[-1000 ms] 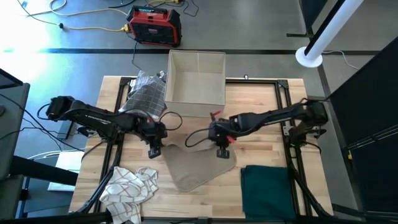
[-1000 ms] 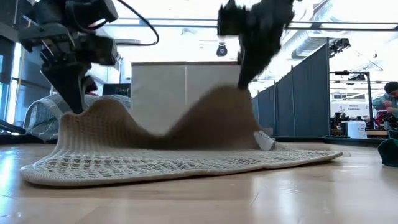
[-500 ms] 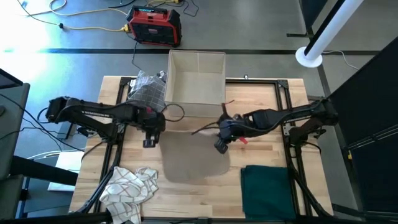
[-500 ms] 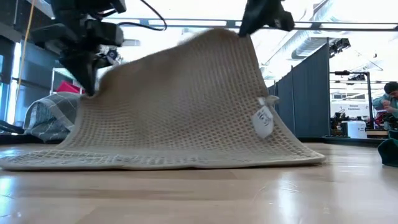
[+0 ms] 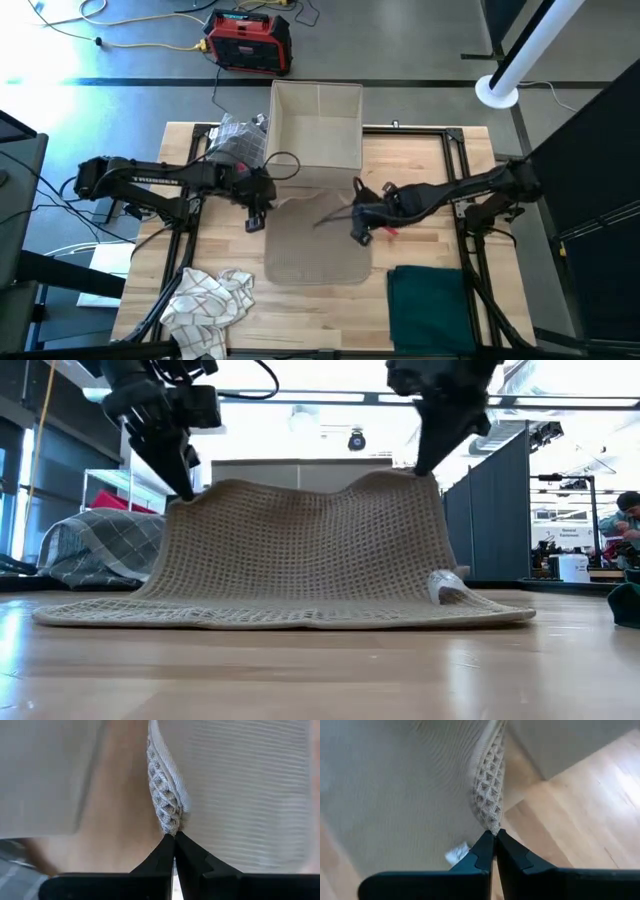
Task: Fold towel
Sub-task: Fold the brown towel
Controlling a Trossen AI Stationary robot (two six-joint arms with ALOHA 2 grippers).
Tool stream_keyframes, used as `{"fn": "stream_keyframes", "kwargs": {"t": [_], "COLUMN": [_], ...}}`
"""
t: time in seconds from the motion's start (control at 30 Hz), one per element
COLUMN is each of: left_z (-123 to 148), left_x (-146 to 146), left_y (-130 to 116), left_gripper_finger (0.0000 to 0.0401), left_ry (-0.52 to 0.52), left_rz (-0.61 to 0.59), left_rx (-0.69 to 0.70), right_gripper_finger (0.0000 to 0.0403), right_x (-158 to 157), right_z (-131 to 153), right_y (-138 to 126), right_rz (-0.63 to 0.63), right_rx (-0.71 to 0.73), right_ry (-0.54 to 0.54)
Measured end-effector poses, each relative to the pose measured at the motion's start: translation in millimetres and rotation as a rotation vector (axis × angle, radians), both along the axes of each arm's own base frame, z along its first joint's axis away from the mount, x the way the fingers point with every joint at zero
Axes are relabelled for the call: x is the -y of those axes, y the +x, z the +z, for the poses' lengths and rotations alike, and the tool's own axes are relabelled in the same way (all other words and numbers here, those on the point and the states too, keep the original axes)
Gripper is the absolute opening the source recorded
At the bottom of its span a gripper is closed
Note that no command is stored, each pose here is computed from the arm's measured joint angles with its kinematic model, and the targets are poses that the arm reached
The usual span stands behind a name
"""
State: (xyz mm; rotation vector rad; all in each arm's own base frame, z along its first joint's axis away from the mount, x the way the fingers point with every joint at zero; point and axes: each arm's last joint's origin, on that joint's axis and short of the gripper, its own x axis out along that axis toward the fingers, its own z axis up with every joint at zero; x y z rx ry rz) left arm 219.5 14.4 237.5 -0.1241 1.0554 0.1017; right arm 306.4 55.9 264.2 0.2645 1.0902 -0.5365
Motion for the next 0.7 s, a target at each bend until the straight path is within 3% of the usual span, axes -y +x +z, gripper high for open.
{"fn": "stream_keyframes", "kwargs": {"t": [0.17, 0.33, 0.57, 0.7], "left_z": [-10.1, -24.2, -38.9, -52.4], "left_x": [20.5, 48.4, 78.5, 84.3], "left_y": [-2.0, -4.8, -4.0, -11.5], "left_gripper_finger": [0.0, 0.0, 0.0, 0.0], "left_ry": [-0.093, -0.145, -0.324, -0.373], "left_rz": [-0.049, -0.155, -0.195, -0.182], "left_rx": [-0.014, 0.003, 0.136, 0.108], "right_gripper_finger": [0.0, 0.0, 0.0, 0.0], "right_x": [-19.8, -44.5, -63.4, -64.0], "right_z": [-6.2, -25.6, -53.9, -70.8], "right_y": [-4.6, -6.8, -14.0, -21.9], "right_rz": [0.17, 0.34, 0.407, 0.411], "right_rx": [-0.037, 0.002, 0.062, 0.037], "right_ry": [0.001, 0.127, 0.213, 0.23]}}
